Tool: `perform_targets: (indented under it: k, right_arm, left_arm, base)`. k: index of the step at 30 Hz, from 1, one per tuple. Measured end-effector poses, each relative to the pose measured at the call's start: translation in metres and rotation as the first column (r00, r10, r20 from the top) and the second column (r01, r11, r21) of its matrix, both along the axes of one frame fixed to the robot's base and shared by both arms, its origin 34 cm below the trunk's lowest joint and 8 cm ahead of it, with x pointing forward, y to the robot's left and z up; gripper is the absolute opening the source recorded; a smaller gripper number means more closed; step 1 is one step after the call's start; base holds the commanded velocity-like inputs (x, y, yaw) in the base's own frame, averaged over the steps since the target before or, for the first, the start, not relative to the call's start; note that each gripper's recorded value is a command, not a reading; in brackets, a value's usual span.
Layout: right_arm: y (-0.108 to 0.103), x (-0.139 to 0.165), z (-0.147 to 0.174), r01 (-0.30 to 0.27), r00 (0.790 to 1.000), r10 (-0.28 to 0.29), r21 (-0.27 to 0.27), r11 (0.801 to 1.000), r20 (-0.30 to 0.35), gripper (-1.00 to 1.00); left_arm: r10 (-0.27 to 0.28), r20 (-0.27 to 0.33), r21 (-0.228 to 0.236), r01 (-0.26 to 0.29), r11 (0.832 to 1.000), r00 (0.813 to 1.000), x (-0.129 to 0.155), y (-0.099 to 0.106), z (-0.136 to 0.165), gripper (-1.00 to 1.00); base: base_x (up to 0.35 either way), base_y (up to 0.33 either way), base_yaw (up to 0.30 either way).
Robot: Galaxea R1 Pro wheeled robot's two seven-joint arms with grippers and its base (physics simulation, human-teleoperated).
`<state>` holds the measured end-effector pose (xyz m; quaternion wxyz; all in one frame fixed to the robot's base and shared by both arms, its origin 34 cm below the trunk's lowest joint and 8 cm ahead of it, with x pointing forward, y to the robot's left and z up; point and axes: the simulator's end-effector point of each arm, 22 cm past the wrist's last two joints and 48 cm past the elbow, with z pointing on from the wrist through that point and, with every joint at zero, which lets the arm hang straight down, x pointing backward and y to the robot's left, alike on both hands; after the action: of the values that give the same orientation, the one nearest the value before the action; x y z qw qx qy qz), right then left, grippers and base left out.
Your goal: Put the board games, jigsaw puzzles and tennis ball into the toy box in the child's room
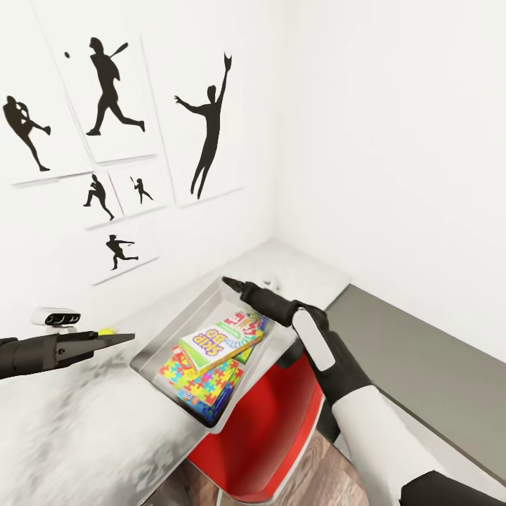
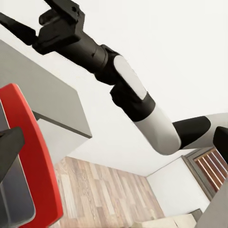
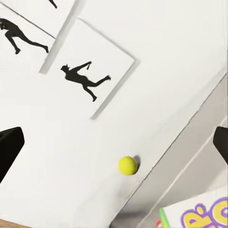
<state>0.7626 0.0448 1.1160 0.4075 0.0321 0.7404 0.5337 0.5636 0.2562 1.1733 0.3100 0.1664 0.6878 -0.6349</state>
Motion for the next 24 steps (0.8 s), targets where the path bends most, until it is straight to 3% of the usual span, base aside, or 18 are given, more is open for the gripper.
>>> perform_targets:
  k: [3, 9, 13, 18, 21, 24]
  right_arm:
    - [0.006, -0.013, 0.038, -0.064, 0.997, 0.063, 0.009, 0.998, 0.05, 1.0]
    - [0.007, -0.02, 0.058, -0.085, 0.993, 0.084, 0.011, 0.996, 0.079, 1.0]
    - [-0.03, -0.018, 0.031, -0.056, 0.997, 0.058, -0.03, 0.998, 0.058, 1.0]
    - [-0.074, -0.061, 0.019, -0.063, 0.996, 0.058, 0.059, 0.996, 0.069, 1.0]
    - [-0.1, -0.092, 0.016, -0.067, 0.994, 0.059, 0.086, 0.994, 0.097, 1.0]
    - [-0.111, -0.111, 0.006, -0.06, 0.995, 0.051, 0.103, 0.993, 0.088, 1.0]
  left_arm:
    - [0.0, 0.0, 0.0, 0.0, 1.0, 1.0, 0.0, 0.0, 0.0, 1.0]
    - [0.0, 0.0, 0.0, 0.0, 1.0, 1.0, 0.0, 0.0, 0.0, 1.0]
    - [0.0, 0.0, 0.001, 0.0, 1.0, 1.0, 0.0, 0.0, 0.0, 1.0]
    - [0.0, 0.0, 0.001, 0.0, 1.0, 1.0, 0.0, 0.0, 0.0, 1.0]
    - [0.0, 0.0, 0.001, 0.0, 1.0, 1.0, 0.0, 0.0, 0.0, 1.0]
    - [0.0, -0.001, 0.001, 0.0, 1.0, 1.0, 0.0, 0.0, -0.001, 1.0]
  base:
    - [-0.139, 0.053, 0.0]
    - [-0.051, 0.021, 0.0]
    - [-0.092, 0.035, 0.0]
    - [-0.105, 0.055, 0.0]
    - [-0.018, 0.009, 0.0]
    - [-0.005, 0.002, 0.0]
